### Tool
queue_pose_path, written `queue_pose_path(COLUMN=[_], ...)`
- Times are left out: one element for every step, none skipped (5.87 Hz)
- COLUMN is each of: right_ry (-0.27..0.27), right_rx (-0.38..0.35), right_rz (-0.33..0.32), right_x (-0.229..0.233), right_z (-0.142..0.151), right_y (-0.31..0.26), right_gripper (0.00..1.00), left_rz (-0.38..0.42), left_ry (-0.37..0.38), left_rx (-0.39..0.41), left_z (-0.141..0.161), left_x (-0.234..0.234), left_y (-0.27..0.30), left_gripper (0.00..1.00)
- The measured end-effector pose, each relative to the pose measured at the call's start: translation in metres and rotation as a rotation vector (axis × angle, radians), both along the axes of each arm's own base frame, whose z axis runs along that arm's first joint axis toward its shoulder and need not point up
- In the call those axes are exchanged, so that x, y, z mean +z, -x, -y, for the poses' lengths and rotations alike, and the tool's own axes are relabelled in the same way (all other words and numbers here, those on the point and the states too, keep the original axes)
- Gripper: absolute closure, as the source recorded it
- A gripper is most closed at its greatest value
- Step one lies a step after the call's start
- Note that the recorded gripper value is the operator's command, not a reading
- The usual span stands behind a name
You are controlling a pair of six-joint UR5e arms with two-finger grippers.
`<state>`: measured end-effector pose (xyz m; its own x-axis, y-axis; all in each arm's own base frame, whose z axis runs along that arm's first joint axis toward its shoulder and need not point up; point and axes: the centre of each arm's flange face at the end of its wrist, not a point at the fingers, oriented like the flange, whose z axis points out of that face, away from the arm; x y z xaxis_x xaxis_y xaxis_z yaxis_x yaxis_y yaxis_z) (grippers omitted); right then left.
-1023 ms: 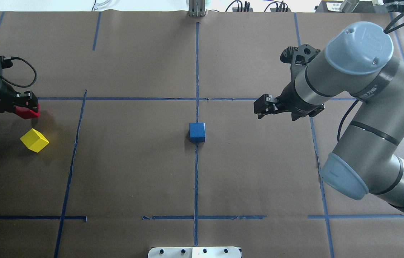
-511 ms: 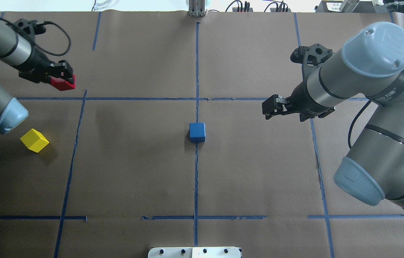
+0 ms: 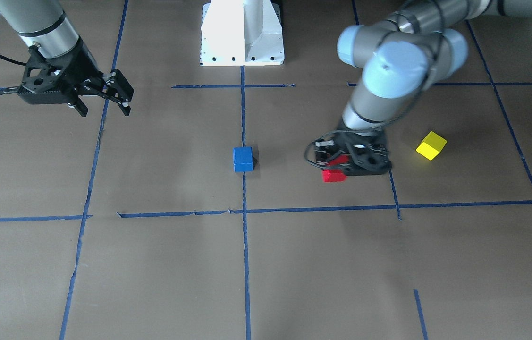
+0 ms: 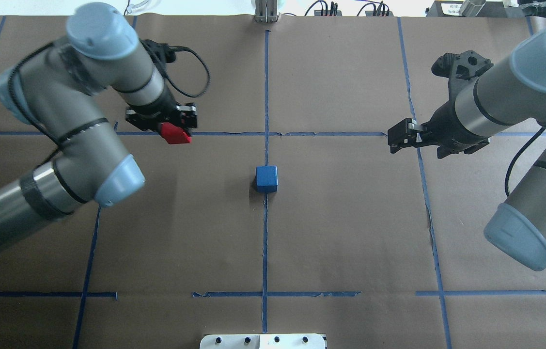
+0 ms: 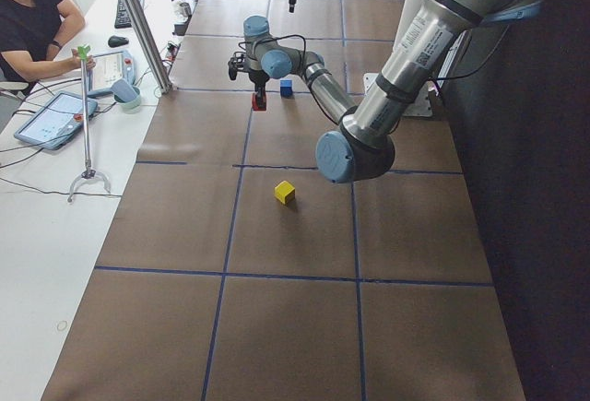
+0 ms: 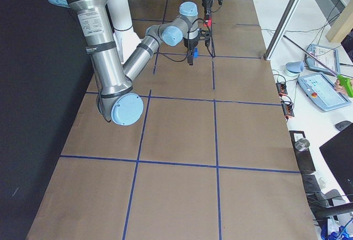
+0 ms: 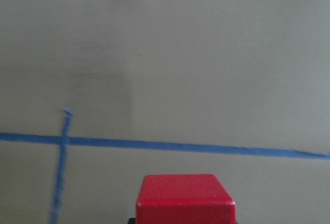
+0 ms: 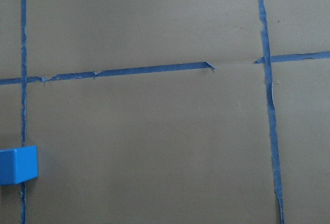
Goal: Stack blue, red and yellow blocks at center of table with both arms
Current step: 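Carry the red cube with the left gripper above the blue cube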
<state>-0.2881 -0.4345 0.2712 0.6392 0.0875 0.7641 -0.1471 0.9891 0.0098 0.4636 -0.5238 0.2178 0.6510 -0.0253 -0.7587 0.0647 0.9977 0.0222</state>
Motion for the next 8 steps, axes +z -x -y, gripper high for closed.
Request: queue_pose_path(right_ry=[0.016,0.015,0.004,-0.002,-0.004,-0.006,-0.007,-0.007], right_rx=[0.005,0.001,-0.011,-0.017,-0.019,-0.02,-0.019,-0.019], right_rz=[-0.009,-0.023,-0.035,-0.041,-0.043,-0.043,-0.042,-0.041], right_x=[0.011,0.025,0.037,0.043,0.044,0.044,0.044,0.044], right_z=[0.002,0.002,0.003,0.004,0.004,0.005,0.005,0.005], right_y=[-0.009,-0.017,-0.025,-0.029,-0.03,-0.03,-0.03,-0.029], right_gripper=[0.0,0.0,0.0,0.0,0.0,0.0,0.0,0.0], left_rz=[0.009,0.023,0.031,0.04,0.049,0.055,0.057,0.058], left_ry=[-0.018,-0.032,-0.033,-0.03,-0.033,-0.039,-0.042,-0.039], left_rx=[0.012,0.017,0.009,0.003,0.0,-0.001,-0.002,-0.006], left_z=[-0.025,-0.039,-0.041,-0.038,-0.041,-0.046,-0.049,-0.05], left_x=[-0.033,-0.059,-0.081,-0.091,-0.093,-0.093,-0.094,-0.094], left_y=[-0.055,-0.098,-0.124,-0.137,-0.144,-0.15,-0.152,-0.152], left_gripper=[0.94,0.93,0.93,0.92,0.92,0.92,0.91,0.9])
